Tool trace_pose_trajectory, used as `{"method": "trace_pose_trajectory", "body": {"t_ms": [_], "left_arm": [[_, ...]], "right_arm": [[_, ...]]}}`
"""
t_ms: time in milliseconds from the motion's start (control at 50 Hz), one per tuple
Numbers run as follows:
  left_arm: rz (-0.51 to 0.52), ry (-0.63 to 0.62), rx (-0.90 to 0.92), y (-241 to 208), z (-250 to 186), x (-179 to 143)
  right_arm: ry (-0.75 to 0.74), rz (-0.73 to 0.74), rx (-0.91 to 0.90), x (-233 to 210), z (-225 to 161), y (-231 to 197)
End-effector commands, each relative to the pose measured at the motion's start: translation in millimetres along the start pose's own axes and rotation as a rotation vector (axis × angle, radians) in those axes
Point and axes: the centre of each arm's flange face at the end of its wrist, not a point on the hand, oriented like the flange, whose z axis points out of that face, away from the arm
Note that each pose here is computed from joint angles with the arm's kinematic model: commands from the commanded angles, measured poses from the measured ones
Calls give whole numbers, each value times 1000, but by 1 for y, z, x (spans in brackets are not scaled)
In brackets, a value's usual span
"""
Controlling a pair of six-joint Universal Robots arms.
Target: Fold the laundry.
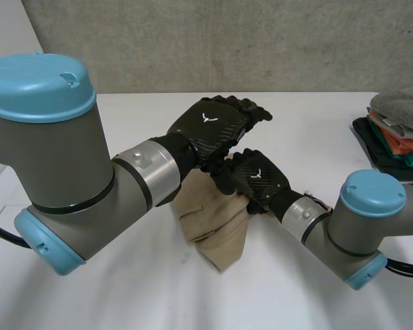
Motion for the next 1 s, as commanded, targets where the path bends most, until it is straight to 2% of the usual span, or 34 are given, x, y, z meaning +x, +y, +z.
{"method": "trace_pose_trajectory", "body": {"t_ms": [20,160,260,380,460,580,640,720,760,860,1000], "left_arm": [[-9,-1,-7,2,0,0],[-24,-17,-7,2,-2,-7],[-27,-38,8,-4,-5,-14],[-35,-60,60,-23,-13,-19],[-45,-74,93,-33,-18,-24],[-53,-74,105,-36,-21,-24],[-55,-71,98,-34,-21,-22],[-57,-67,91,-30,-21,-21],[-58,-65,89,-28,-20,-20],[-63,-60,74,-22,-19,-18],[-67,-60,56,-15,-18,-19]], "right_arm": [[19,-3,-16,2,11,6],[124,-28,20,24,24,-7],[278,-51,107,67,36,-43],[366,-29,250,108,40,-89],[471,-18,332,163,27,-110],[665,-69,401,272,-23,-121],[730,-104,397,325,-54,-108],[704,-82,357,364,-74,-67],[679,-70,341,374,-79,-51],[646,-22,249,398,-102,20],[680,42,155,413,-141,90]]}}
